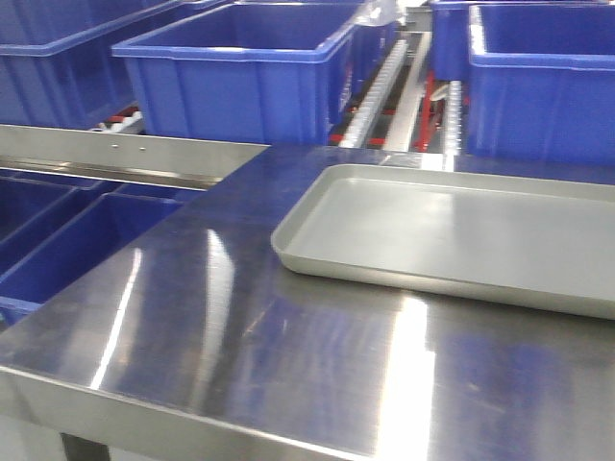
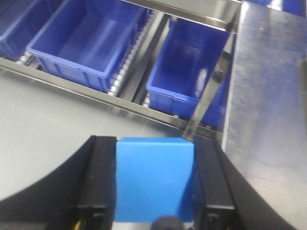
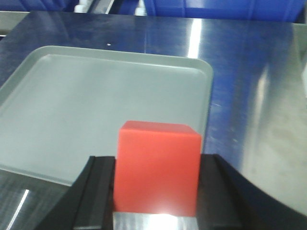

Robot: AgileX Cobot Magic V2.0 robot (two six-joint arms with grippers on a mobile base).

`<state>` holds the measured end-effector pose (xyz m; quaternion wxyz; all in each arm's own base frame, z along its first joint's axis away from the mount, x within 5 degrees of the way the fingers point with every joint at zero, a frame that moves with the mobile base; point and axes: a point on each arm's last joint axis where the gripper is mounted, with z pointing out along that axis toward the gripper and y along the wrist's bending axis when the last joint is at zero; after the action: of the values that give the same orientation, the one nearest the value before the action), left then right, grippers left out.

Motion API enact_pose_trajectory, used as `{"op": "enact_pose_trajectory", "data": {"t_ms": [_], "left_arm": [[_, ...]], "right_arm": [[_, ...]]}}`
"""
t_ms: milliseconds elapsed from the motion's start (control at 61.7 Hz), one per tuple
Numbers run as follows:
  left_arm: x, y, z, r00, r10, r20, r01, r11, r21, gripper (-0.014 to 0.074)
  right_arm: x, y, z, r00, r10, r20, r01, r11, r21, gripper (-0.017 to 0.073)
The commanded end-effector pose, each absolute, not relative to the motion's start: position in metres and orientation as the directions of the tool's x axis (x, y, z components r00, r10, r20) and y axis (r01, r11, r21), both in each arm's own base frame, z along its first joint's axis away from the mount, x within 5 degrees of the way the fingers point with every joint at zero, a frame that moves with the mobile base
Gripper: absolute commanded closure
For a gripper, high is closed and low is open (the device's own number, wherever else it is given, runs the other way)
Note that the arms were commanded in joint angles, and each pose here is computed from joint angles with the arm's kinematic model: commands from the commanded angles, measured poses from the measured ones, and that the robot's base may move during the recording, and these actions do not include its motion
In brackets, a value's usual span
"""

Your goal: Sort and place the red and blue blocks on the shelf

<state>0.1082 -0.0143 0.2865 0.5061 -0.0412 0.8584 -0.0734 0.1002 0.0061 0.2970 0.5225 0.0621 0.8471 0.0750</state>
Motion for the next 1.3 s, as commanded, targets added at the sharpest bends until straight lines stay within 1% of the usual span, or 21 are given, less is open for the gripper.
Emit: {"op": "enact_pose_trajectory", "data": {"t_ms": [0,1281], "left_arm": [[0.1112,-0.0160,0.3029,-0.392,-0.154,-0.907,0.038,0.982,-0.183,0.0470],[0.1113,-0.0161,0.3032,-0.389,-0.154,-0.908,0.039,0.982,-0.183,0.0470]], "right_arm": [[0.1029,0.0047,0.3125,-0.351,0.183,-0.918,0.020,0.982,0.188,0.0510],[0.1041,0.0054,0.3119,-0.359,0.180,-0.916,0.014,0.982,0.188,0.0510]]}}
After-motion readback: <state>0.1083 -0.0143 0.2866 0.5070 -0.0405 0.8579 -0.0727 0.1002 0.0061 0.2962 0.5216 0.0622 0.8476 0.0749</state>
